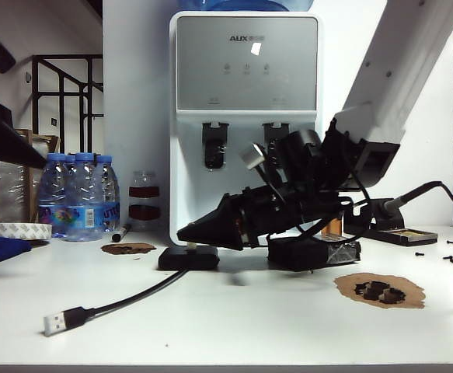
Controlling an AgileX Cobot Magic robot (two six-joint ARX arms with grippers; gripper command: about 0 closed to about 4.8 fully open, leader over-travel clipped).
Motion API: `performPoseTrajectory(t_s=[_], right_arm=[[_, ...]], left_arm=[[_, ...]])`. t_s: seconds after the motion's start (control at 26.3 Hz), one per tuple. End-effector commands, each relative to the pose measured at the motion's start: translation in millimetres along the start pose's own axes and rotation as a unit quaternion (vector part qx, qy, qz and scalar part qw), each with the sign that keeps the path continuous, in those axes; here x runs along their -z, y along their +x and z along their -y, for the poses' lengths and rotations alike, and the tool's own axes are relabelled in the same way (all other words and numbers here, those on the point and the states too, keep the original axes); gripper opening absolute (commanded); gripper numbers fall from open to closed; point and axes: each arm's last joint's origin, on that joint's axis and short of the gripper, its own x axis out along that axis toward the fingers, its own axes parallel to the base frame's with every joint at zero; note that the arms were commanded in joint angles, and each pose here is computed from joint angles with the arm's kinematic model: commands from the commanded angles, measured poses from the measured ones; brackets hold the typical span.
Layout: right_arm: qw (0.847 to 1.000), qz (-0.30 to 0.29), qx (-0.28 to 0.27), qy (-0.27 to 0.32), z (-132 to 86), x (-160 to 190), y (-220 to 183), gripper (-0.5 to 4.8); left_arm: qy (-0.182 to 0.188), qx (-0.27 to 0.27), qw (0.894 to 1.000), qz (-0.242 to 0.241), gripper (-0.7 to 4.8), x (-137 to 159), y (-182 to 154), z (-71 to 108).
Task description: Take the USB flash drive out of the black sponge and insert it into the slot on top of the black USB adpator box.
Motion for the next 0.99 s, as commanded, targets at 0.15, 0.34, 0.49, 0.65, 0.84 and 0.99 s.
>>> performPoseTrajectory(t_s=[0.15,0.34,0.49,0.65,0.84,0.99], right_arm=[[1.0,-0.015,0.024,-0.003,7.4,-0.9,2.9,-0.02],[0.999,-0.03,0.041,-0.006,9.2,1.9,3.3,-0.02],[0.999,-0.028,0.035,0.007,10.4,7.4,5.8,-0.02],[0.999,-0.028,0.026,0.017,9.3,10.1,5.2,-0.02],[0.998,-0.036,0.003,0.051,4.7,15.4,2.7,-0.02],[0.998,-0.022,-0.012,0.053,5.0,9.4,-0.4,-0.02]], left_arm=[[0.008,-0.001,1.0,0.004,-0.04,-1.4,-0.6,0.1],[0.008,-0.001,1.0,0.004,-0.04,-1.4,-0.6,0.1],[0.007,-0.001,1.0,0.004,-0.04,-1.4,-0.6,0.2],[0.007,-0.001,1.0,0.004,-0.05,-1.4,-0.6,0.2],[0.007,-0.001,1.0,0.004,-0.04,-1.4,-0.6,0.2],[0.007,0.0,1.0,0.004,-0.04,-1.4,-0.6,0.2]])
